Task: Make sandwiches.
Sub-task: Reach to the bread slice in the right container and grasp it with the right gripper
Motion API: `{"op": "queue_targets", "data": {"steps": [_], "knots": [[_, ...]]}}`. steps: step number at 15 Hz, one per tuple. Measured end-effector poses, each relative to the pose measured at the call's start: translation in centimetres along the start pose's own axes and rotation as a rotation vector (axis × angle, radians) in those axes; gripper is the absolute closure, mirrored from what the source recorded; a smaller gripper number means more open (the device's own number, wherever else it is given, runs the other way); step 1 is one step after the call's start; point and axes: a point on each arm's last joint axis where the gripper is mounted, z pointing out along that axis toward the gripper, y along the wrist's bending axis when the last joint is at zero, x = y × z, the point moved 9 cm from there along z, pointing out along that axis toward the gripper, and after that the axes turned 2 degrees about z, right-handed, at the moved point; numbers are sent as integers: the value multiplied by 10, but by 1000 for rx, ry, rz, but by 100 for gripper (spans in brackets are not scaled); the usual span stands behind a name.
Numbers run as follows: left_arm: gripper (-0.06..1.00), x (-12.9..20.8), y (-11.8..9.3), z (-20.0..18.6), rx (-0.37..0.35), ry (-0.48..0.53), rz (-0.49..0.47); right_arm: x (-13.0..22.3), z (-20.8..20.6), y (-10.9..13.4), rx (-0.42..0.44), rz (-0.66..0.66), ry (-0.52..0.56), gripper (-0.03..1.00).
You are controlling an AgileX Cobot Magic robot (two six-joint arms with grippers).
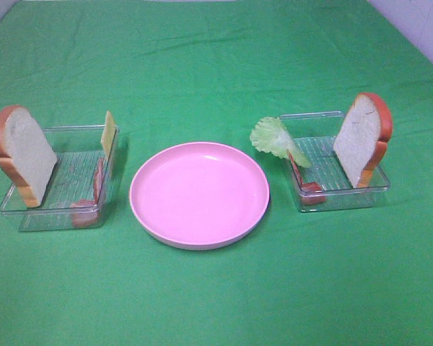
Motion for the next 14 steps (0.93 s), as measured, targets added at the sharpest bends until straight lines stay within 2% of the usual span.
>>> {"op": "queue_targets", "data": {"steps": [14], "knots": [[35,0,0,0,0,0,0,0,0,0,0,0,0,28]]}}
